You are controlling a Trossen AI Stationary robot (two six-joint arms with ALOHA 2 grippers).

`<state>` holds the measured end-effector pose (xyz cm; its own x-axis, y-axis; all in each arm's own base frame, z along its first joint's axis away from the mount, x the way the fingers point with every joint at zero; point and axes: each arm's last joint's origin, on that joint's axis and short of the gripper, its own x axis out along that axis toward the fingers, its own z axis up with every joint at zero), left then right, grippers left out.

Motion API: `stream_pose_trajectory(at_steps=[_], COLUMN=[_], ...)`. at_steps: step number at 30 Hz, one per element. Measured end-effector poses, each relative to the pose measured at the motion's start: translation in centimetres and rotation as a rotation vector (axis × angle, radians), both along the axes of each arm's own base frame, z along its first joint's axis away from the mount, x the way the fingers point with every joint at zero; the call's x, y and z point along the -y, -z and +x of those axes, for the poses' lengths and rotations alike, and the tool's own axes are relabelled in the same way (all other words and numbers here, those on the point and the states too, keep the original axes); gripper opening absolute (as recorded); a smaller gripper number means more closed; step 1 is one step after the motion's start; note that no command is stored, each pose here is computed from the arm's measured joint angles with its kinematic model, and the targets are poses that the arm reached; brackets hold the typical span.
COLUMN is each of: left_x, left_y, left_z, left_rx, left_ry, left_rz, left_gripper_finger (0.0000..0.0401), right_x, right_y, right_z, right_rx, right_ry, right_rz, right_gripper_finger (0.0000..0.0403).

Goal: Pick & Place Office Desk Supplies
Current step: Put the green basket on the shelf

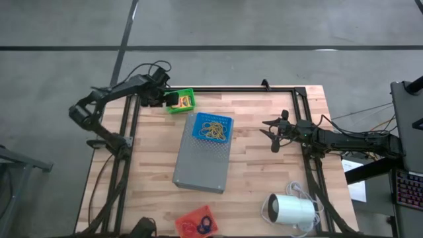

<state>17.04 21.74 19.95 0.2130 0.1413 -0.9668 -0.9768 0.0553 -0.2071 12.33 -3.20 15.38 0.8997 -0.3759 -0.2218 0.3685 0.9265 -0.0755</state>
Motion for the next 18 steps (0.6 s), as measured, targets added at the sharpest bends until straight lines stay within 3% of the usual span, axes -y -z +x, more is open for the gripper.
stream_pose_trajectory(at_steps=[6,11,18], left_x=[-2.3,-2.2,-2.0], left_y=[1.2,2.2,2.3], left_z=[0.0,-0.2,-0.2], left_rx=[-0.014,-0.011,-0.007], left_ry=[-0.055,-0.053,-0.047], left_rz=[0.027,-0.029,-0.037], left_gripper_finger=[0.0221,0.0211,0.0138], right_x=[0.0,0.0,0.0], right_y=[0.0,0.0,0.0], right_z=[0.0,0.0,0.0], right_rx=[0.000,0.000,0.000], right_ry=[0.000,0.000,0.000], right_rz=[0.000,0.000,0.000], right_gripper_finger=[0.0178,0.0178,0.0178])
